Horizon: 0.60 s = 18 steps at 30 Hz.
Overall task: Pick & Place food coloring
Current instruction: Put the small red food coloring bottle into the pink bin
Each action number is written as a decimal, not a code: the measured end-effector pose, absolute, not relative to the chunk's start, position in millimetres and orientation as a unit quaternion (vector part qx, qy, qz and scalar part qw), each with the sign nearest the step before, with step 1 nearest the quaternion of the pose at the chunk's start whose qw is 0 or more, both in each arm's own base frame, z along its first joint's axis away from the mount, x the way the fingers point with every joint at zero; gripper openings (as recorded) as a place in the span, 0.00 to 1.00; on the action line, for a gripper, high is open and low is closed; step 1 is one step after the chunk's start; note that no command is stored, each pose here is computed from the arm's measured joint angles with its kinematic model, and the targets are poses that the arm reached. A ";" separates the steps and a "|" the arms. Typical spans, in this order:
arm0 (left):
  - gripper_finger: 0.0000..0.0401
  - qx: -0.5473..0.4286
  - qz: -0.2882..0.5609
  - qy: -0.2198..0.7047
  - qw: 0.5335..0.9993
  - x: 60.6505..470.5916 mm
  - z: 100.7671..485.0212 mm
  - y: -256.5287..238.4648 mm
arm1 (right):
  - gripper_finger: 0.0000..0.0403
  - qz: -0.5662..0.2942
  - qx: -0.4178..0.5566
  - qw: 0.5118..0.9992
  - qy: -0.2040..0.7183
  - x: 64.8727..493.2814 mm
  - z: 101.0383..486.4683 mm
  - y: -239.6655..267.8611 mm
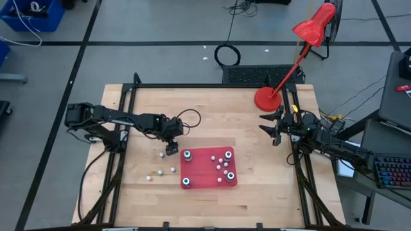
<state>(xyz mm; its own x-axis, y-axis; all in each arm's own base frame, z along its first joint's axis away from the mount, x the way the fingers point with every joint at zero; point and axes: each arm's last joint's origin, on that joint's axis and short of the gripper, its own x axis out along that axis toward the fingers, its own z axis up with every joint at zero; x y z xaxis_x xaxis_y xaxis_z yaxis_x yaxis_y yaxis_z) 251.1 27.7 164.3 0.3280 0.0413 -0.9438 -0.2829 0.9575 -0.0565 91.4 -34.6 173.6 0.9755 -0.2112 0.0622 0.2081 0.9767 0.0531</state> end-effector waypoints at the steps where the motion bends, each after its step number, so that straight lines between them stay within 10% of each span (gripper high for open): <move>1: 0.70 -0.104 0.099 0.570 0.809 251.3 164.4 27.7 | 0.52 -0.105 0.023 0.994 -0.034 91.4 173.6 -34.6; 18: 0.70 -0.089 0.087 0.612 0.781 258.0 137.8 28.3 | 0.52 -0.105 0.023 0.994 -0.035 91.4 173.9 -34.6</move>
